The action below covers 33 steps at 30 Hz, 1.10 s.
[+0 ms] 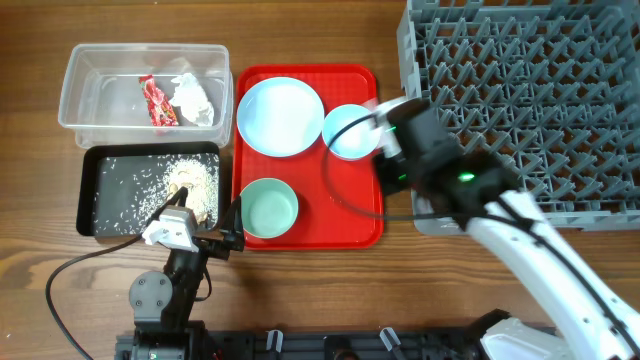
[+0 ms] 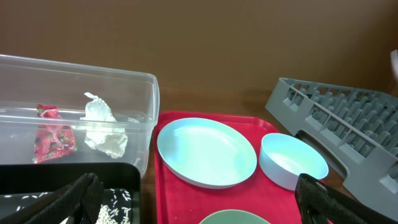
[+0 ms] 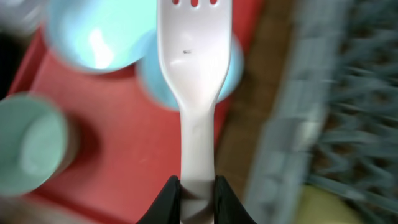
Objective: Sort waste into correct bins and load items into the dishwasher rack
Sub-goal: 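Place the white fork into the grey rack, then reach the right gripper to the green bowl on the red tray and grasp it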
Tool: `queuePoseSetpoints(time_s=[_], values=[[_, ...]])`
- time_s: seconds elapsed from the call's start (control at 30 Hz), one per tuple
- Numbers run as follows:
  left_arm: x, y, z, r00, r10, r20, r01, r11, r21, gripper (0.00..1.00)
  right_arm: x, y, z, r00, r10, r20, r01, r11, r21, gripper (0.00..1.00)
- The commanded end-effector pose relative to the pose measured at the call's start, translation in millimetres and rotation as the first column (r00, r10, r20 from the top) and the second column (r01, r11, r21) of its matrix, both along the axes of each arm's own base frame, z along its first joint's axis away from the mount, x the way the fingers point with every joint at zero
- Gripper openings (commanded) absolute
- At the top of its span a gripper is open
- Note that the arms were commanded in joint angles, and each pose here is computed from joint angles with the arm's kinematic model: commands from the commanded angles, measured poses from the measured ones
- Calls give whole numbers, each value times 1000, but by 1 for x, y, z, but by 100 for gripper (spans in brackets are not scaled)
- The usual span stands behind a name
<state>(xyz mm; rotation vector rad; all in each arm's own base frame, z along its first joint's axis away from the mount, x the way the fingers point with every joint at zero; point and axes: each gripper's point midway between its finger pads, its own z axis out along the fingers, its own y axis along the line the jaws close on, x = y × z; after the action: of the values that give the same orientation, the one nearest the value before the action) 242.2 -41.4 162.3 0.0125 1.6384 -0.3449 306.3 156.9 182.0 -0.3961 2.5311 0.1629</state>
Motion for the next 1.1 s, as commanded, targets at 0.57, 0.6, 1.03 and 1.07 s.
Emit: queuePoseSetpoints(time_s=[0.57,0.6,1.03,1.07], values=[[0,-2,-2,1000,-8,-4,8,1000,-5,100,61,-82,-48,972,-216,-89,208,974,-90,51],[0,-2,-2,1000,-8,-4,8,1000,-5,100,56,-71,-42,978,-182,-98,177,982,-57,53],[0,-2,-2,1000,-8,-4,8,1000,-5,100,-44,105,-34,937,136,-323,-26,946,323,61],[0,-2,-2,1000,-8,-4,8,1000,-5,100,-49,112,-44,933,111,-342,-5,955,297,58]])
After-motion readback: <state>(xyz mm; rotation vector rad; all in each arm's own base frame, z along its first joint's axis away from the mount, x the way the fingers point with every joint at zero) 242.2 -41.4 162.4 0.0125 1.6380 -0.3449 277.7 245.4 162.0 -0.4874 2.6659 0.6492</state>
